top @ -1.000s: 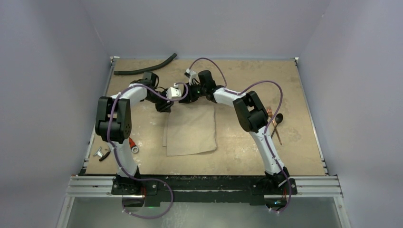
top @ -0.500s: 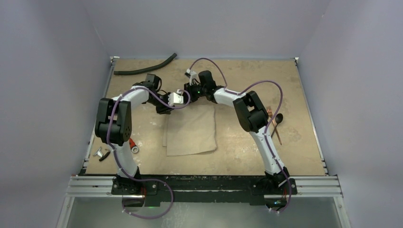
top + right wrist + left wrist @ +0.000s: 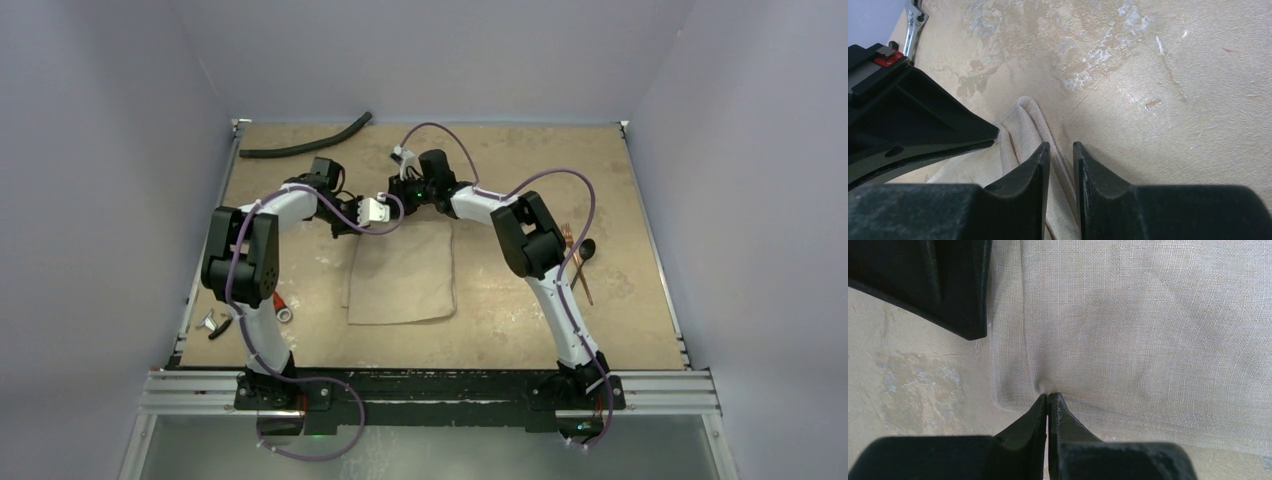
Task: Fold the napkin into a case and place the utensils inside
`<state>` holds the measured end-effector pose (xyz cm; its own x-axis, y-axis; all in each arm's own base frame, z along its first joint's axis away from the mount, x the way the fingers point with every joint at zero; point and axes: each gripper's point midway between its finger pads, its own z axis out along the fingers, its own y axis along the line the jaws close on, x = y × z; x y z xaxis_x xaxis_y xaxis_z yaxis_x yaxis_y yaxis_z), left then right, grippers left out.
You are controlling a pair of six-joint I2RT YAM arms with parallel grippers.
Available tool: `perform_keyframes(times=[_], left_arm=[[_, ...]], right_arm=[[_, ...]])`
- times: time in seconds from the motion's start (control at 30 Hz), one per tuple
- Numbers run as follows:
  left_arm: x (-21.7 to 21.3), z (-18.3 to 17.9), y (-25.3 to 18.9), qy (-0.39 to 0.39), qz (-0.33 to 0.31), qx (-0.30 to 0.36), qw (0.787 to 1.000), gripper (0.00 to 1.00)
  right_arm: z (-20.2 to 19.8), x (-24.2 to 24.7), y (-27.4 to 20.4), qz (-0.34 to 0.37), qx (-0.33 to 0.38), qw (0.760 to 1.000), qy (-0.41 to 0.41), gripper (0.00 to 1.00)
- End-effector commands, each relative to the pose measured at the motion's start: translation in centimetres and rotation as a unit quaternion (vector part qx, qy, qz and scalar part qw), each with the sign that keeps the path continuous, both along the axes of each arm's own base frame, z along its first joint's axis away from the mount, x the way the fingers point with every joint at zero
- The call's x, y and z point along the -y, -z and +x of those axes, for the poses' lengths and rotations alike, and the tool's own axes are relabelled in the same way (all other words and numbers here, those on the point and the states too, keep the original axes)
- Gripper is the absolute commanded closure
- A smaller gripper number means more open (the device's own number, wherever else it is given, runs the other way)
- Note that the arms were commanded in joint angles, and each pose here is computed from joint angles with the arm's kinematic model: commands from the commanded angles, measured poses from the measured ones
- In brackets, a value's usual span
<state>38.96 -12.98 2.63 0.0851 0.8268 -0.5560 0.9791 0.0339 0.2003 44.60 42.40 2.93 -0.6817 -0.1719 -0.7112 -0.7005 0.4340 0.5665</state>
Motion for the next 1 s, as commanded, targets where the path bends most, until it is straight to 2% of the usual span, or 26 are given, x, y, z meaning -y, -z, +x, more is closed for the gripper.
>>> perform_keyframes(times=[0.0, 0.33, 0.6, 0.87, 0.97], left_arm=[[0.5, 1.7, -2.7, -0.015, -0.033, 0.03, 0.999, 1.0], [-1.3, 3.7, -4.7, -0.095, -0.121, 0.013, 0.988, 1.0], [-0.7, 4.4, -3.3, -0.114, -0.144, -0.016, 0.983, 1.0], [-0.3, 5.3, -2.8, -0.12, -0.144, -0.009, 0.982, 0.85], [-0.1, 6.1, -2.8, -0.138, -0.145, 0.002, 0.98, 0.84]], right_arm=[[-1.8, 1.9, 2.9, -0.049, -0.042, 0.998, 0.004, 0.72], [-1.9, 2.7, 3.4, -0.062, -0.035, 0.997, 0.008, 0.73], [-1.9, 2.5, 3.1, -0.055, -0.032, 0.998, -0.002, 0.73], [-2.3, 2.4, 2.6, -0.051, -0.032, 0.998, -0.018, 0.72], [-2.3, 2.4, 2.1, -0.049, -0.028, 0.998, -0.018, 0.7]])
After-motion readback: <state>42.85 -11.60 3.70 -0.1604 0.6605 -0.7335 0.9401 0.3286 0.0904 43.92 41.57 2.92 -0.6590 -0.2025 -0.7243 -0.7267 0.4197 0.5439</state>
